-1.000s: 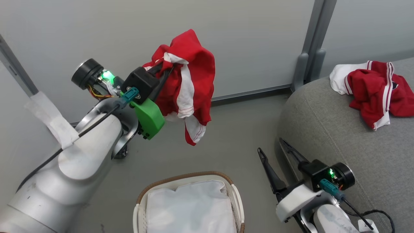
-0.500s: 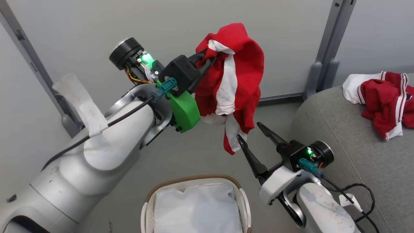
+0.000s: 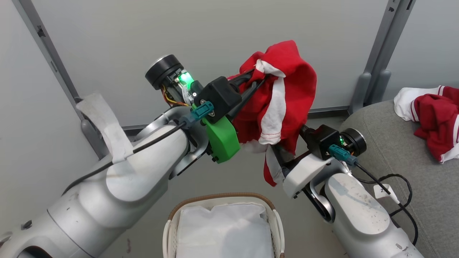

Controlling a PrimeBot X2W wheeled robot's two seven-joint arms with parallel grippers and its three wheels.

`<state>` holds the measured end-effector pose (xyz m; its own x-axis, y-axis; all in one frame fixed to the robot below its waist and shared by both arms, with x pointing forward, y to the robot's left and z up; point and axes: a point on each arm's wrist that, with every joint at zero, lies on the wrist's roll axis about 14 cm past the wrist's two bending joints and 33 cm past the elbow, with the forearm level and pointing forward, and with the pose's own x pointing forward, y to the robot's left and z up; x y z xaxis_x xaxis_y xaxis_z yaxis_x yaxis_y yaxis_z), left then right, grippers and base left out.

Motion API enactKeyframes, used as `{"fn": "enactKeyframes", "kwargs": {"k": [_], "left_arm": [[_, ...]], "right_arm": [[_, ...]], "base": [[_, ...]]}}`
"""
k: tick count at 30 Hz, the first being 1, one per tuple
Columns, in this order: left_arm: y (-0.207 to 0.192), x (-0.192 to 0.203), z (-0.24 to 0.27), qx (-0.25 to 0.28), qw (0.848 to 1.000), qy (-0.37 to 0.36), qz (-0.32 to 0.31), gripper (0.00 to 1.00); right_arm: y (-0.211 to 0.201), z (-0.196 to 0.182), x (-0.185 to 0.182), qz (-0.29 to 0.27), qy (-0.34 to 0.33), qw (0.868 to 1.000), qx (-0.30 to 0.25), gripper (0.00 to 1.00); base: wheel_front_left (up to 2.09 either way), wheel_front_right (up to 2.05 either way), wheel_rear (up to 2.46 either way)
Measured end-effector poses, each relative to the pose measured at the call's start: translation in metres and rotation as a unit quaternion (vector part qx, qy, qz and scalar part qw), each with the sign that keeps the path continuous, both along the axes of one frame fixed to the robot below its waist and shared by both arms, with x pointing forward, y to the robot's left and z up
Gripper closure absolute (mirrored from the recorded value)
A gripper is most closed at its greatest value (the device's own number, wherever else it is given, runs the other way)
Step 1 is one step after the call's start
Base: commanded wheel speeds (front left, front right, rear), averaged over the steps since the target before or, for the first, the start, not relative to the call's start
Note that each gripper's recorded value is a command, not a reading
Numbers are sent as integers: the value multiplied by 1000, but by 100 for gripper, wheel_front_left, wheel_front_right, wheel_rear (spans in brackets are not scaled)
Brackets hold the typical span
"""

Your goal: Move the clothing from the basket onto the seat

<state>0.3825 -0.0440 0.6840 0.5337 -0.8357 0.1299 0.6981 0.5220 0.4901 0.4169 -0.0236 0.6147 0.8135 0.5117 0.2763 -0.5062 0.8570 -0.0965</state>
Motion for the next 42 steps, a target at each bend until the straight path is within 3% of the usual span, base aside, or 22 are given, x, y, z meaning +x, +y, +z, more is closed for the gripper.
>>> {"fn": "enactKeyframes", "kwargs": {"k": [1, 9, 10, 12, 13, 14, 15, 24, 33, 42], "left_arm": [[1, 0, -4, -1, 1000, 6, 2, 100], [16, 8, -34, -24, 998, 53, 27, 100], [18, 9, -38, -31, 997, 58, 31, 85], [22, 12, -47, -40, 996, 69, 40, 68], [24, 13, -53, -45, 995, 76, 45, 50], [26, 14, -58, -51, 994, 84, 49, 4], [28, 15, -64, -54, 993, 89, 53, 0], [26, 2, -129, -85, 978, 170, 84, 0], [9, -32, -173, -135, 953, 256, 90, 0], [3, -42, -191, -148, 942, 286, 90, 0]], "right_arm": [[0, 1, 1, 0, -2, 1000, -2, 100], [-4, 11, 2, -6, -18, 1000, 1, 100], [-6, 11, 2, -8, -18, 1000, 2, 100], [-9, 9, 1, -13, -16, 1000, 2, 100], [-12, 6, 1, -17, -14, 1000, 1, 100], [-15, 5, 2, -21, -13, 1000, 1, 100], [-17, 6, 3, -25, -14, 1000, 2, 100], [-53, -6, 9, -80, -3, 997, 5, 100], [-76, -21, 8, -113, 13, 993, 9, 100], [-93, -30, 7, -136, 24, 990, 12, 100]], "base": [[0, 0, 0], [0, 0, 0], [0, 0, 0], [0, 0, 0], [0, 0, 0], [0, 0, 0], [0, 0, 0], [0, 0, 0], [0, 0, 0], [0, 0, 0]]}}
